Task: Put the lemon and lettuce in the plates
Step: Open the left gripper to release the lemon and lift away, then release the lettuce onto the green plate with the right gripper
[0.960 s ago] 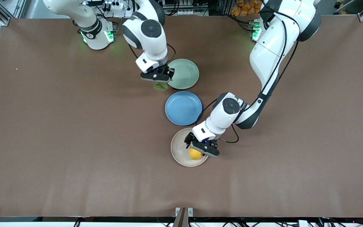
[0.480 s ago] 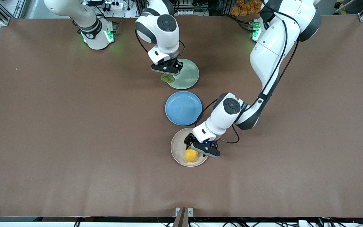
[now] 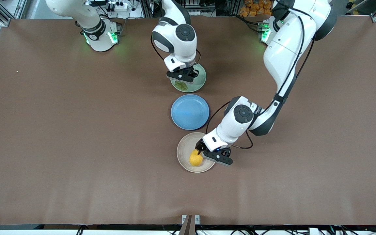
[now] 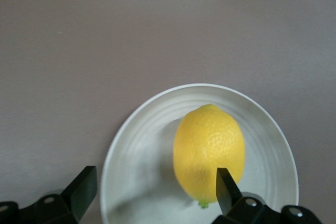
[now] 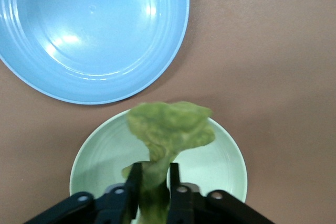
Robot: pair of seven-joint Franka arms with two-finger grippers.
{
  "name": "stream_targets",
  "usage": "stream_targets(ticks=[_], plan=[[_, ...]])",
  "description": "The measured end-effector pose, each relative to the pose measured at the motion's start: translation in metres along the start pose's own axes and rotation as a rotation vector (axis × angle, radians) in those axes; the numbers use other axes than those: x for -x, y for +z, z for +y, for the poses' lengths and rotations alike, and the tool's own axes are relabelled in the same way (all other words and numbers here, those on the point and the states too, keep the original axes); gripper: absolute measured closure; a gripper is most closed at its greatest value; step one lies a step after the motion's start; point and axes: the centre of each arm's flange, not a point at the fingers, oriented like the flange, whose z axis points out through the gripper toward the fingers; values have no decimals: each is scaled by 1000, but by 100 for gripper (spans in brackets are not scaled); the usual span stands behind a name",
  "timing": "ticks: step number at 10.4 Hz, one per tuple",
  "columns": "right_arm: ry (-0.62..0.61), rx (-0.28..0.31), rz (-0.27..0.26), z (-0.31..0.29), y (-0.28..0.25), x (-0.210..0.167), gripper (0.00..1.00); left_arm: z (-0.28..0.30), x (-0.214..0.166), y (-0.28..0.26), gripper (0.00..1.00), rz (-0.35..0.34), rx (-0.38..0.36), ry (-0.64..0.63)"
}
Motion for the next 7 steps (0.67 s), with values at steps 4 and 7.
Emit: stream_targets(ticks=[4,7], plan=[[-7,10,2,0,4,2,10,-20,-16,-58,0,-108,-68,-21],[-51,1,16,8,-2,-37,0,-50,-28,-104,0,-159,-116,-58]])
